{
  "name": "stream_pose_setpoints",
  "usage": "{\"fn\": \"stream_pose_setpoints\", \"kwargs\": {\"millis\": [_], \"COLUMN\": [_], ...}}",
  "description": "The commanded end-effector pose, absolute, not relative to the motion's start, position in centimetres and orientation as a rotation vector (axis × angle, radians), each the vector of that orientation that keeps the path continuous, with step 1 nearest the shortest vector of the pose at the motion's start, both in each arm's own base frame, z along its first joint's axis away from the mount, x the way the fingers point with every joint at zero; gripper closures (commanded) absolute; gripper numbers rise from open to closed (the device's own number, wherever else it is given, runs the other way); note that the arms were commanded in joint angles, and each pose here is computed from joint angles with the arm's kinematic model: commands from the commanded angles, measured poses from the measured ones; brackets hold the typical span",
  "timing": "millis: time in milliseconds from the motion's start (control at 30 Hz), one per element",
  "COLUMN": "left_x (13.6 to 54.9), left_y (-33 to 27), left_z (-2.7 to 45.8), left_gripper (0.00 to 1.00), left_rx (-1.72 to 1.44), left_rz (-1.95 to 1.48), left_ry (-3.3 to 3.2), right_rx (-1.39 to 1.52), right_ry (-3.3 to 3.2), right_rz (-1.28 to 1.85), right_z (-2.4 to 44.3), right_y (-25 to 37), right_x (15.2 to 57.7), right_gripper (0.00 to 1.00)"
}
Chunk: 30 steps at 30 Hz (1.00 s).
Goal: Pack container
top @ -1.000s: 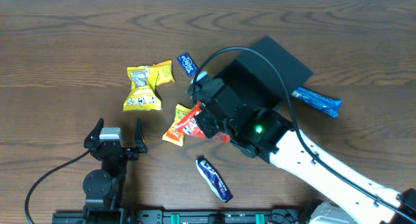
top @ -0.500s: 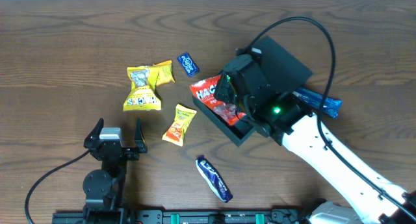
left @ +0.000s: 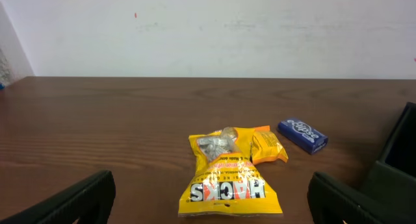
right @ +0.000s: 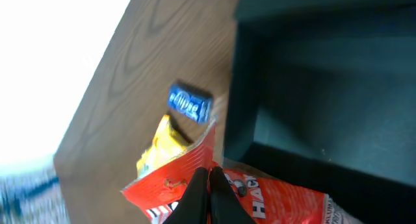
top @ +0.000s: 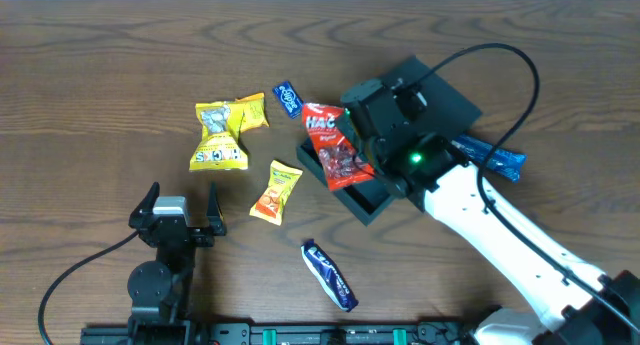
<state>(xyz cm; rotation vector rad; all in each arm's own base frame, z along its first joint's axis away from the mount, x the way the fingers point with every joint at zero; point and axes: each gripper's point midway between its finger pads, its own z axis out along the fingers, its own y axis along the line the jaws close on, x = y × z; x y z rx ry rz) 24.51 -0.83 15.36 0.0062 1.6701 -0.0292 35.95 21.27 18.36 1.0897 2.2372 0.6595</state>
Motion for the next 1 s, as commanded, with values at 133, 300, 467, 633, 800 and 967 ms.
{"fn": "stream_pose_setpoints", "kwargs": {"millis": [133,300,467,633,800,967], "left_x": [24.4,24.4,24.4,24.4,24.4,24.4], "left_y": [-0.5,-0.5,-0.5,-0.5,-0.5,-0.5], "left_z": [13.5,13.5,13.5,13.5,13.5,13.5], "left_gripper": [0.05,0.05,0.05,0.05,0.05,0.05], "left_rx": [-0.012,-0.011,-0.012,-0.012,-0.012,-0.012], "left_rz": [-0.023,-0.023,-0.023,-0.023,-0.023,-0.023], "left_ry": [1.733,1.734,1.733,1.733,1.733,1.734], "right_rx": [1.475,1.684,1.879,1.877,1.880,1.843], "right_ry": [2.019,1.923,1.835,1.826,1.803,1.825], "right_rz": [0.589,0.564,0.503,0.492,0.470,0.471], "right_z": [17.5,15.5,11.5,8.8,7.7,8.3], "right_y": [16.9,15.9,16.0,16.7,16.3,16.3], "right_x": [37.5,37.7,37.9,39.5,40.3,40.2], "right_gripper": [0.98,0.99,0.98,0.98,0.98,0.53]}}
